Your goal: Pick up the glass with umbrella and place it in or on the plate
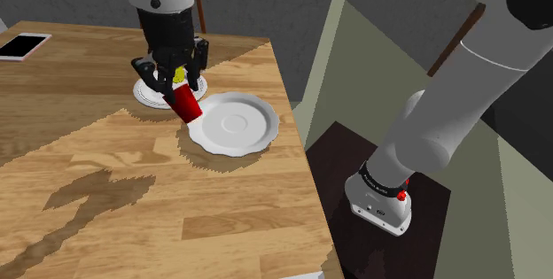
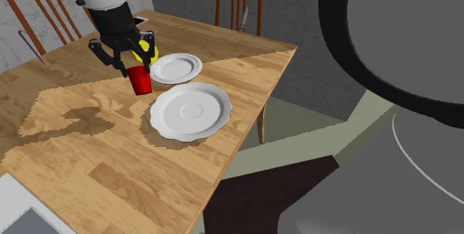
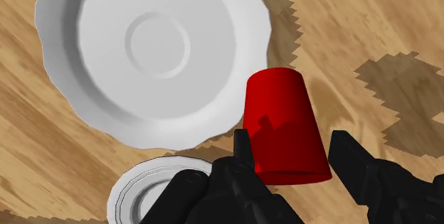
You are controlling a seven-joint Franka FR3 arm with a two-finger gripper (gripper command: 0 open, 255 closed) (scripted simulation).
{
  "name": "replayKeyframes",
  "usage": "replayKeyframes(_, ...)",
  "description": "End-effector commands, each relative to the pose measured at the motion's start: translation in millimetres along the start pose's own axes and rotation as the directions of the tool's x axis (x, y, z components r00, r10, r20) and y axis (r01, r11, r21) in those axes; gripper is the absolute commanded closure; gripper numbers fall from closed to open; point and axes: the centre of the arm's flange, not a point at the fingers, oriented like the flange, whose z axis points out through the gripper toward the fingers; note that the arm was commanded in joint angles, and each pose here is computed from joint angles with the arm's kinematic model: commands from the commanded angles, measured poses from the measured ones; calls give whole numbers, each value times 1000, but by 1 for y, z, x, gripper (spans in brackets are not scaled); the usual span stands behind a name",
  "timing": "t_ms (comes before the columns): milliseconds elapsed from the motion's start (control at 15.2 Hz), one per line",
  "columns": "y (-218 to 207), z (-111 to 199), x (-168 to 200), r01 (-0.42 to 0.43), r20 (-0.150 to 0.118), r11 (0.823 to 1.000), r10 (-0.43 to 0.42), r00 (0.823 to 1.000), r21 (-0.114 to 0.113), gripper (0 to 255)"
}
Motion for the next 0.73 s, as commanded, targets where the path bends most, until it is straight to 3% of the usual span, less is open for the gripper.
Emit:
replayKeyframes(0,19,1,-15,1,0,1000,-1,1000,1,255)
replayKeyframes(462,96,3,-66,1,0,1000,-1,1000,1,255)
replayKeyframes(660,103,14,-71,1,0,1000,-1,1000,1,255)
